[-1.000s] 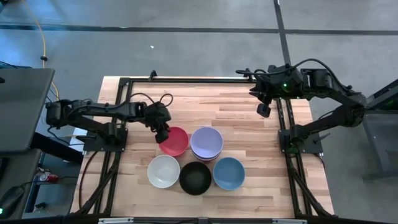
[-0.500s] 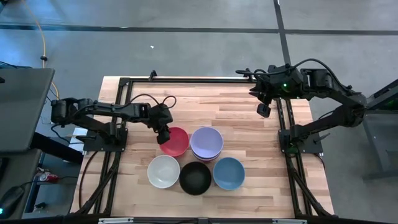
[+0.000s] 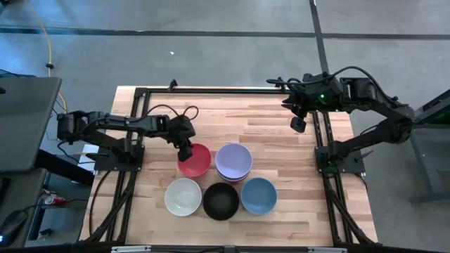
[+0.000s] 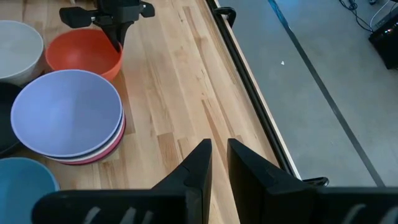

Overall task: Nest bowls inside each other
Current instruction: Stack the orange bowl on top of the purple bowl

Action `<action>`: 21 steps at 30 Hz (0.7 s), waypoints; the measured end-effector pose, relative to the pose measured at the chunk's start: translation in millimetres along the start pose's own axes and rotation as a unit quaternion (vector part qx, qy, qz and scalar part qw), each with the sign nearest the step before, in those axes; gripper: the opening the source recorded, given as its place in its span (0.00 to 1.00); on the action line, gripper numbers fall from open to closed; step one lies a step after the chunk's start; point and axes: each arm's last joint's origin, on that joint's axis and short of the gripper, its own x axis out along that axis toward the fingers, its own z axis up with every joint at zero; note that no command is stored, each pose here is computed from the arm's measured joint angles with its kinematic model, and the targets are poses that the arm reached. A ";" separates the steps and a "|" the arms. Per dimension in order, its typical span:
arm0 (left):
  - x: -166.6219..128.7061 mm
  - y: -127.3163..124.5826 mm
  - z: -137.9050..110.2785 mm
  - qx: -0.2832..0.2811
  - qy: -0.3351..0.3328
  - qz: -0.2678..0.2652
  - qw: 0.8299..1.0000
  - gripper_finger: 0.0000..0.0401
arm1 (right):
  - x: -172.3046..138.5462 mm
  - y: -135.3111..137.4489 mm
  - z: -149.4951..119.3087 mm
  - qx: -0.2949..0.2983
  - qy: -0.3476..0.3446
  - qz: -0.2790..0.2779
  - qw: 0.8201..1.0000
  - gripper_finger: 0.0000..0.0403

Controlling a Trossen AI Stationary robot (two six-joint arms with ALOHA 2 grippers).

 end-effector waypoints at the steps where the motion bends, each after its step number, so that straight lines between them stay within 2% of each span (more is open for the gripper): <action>1: -0.8 1.7 0.4 -0.001 -0.001 -0.001 1.000 0.01 | 0.0 0.0 0.0 0.000 0.000 0.000 1.000 0.10; 6: -15.0 11.5 11.8 -0.007 -0.010 -0.013 1.000 0.01 | 0.0 -0.1 0.2 -0.003 -0.001 0.000 1.000 0.10; 12: -48.2 20.1 38.5 -0.007 -0.010 0.005 1.000 0.00 | 0.0 -0.1 0.5 -0.002 -0.003 0.000 1.000 0.10; 16: -76.1 15.6 61.4 0.007 -0.030 0.006 1.000 0.00 | 0.0 0.0 0.5 -0.002 -0.003 0.000 1.000 0.10; 21: -113.9 1.0 90.5 0.035 -0.086 -0.001 0.996 0.00 | 0.0 0.0 0.8 -0.003 -0.004 0.000 1.000 0.10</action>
